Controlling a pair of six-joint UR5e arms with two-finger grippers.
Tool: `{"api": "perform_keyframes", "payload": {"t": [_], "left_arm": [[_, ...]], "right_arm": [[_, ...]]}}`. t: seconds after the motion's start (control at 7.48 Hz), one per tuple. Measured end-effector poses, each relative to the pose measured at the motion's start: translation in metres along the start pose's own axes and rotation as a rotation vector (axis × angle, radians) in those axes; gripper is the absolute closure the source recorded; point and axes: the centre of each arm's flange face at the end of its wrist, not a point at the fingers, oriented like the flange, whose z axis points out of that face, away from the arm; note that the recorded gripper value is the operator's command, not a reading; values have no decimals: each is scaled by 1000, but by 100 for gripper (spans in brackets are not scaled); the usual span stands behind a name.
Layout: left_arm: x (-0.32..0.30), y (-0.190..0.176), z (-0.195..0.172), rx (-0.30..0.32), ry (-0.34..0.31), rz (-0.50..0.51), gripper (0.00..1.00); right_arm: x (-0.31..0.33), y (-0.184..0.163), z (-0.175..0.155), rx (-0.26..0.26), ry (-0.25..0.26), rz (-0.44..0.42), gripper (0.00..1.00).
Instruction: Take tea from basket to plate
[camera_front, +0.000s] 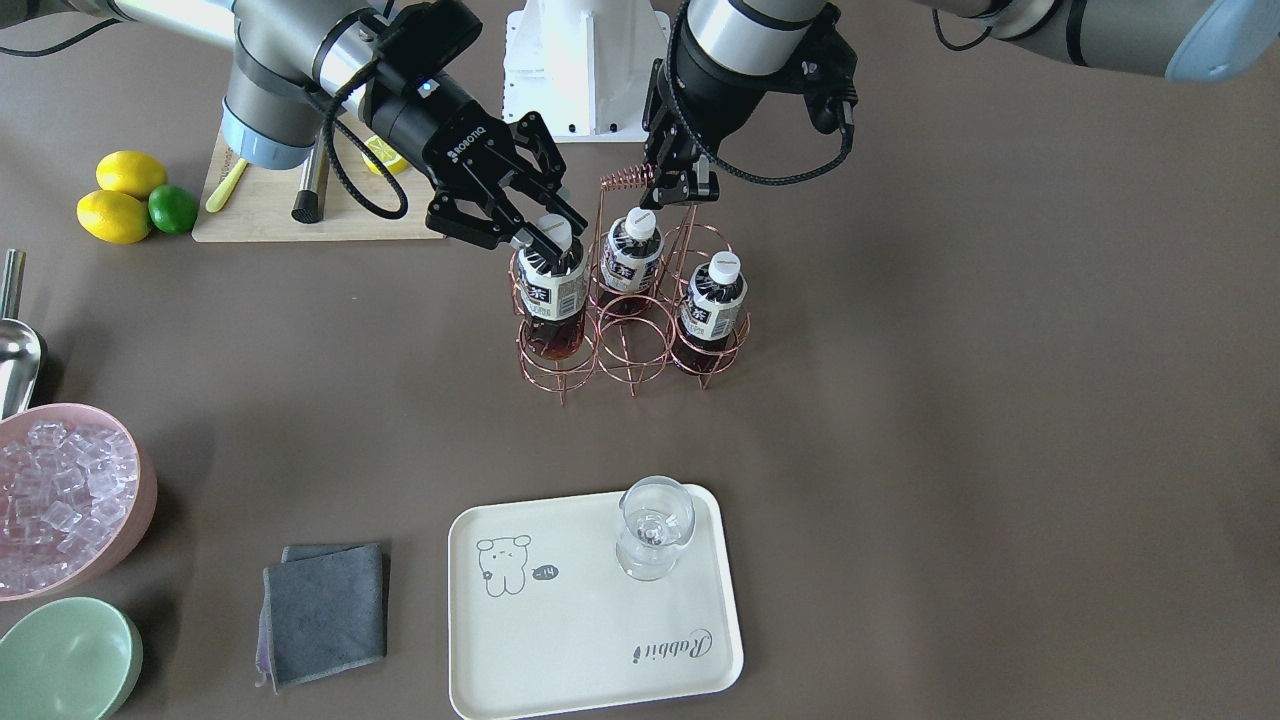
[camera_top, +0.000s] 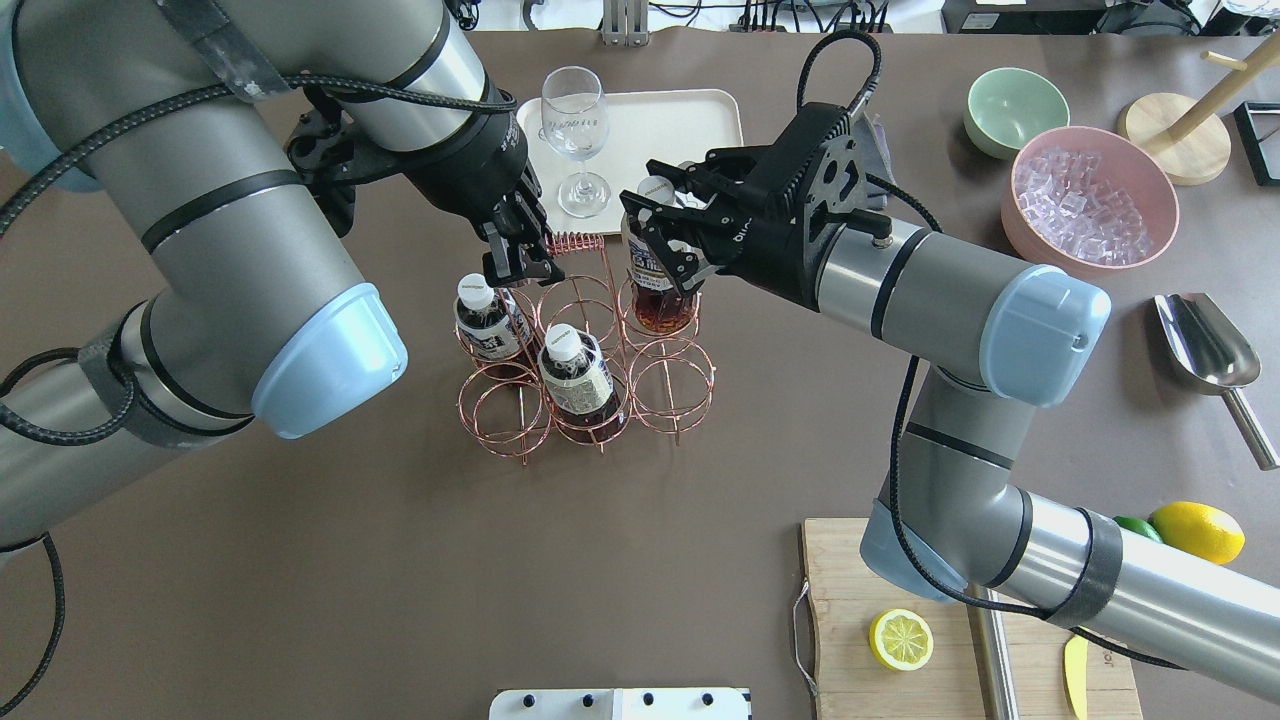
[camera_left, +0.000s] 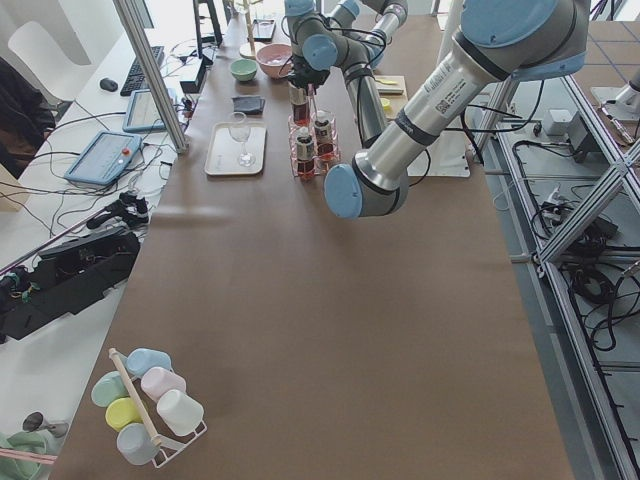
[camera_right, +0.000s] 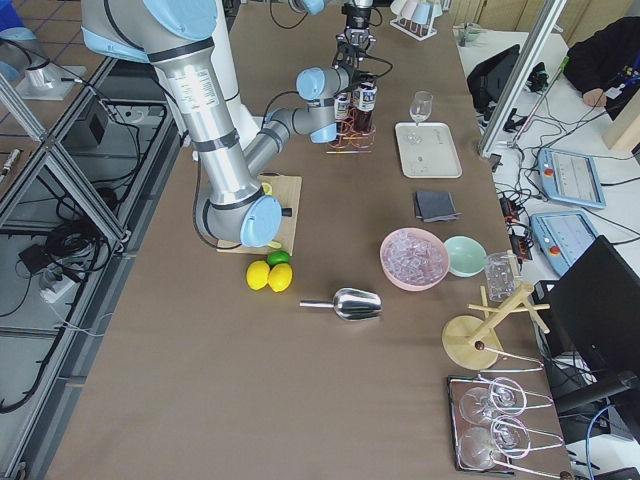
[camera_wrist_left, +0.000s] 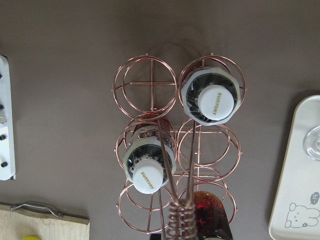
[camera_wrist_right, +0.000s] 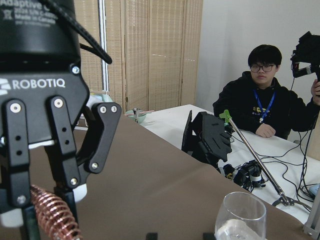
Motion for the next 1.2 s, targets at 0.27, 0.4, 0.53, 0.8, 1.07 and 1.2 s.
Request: {"api": "perform_keyframes", "payload": {"t": [0.27,0.4,0.53,0.8,1.07,1.2], "left_arm": [[1,0,-2,-1,3,0,100],[1,-1,-2,-2,4,0,100],[0,-1,-3,-3,4,1,100],[0,-3,-3,-3,5,1,100],[0,-6,-3,-2,4,0,100],[0,-9,-1,1,3,-1,100]], "right_arm": [[6,-14,-5,23,9,13,100],[11,-22,-8,33,17,15,100],[18,-30,-11,37,28,15,100],[62,-48,-22,14,49,-11,100],[103,-44,-20,-26,95,-27,100],[124,-35,-13,-52,132,-30,100]]}}
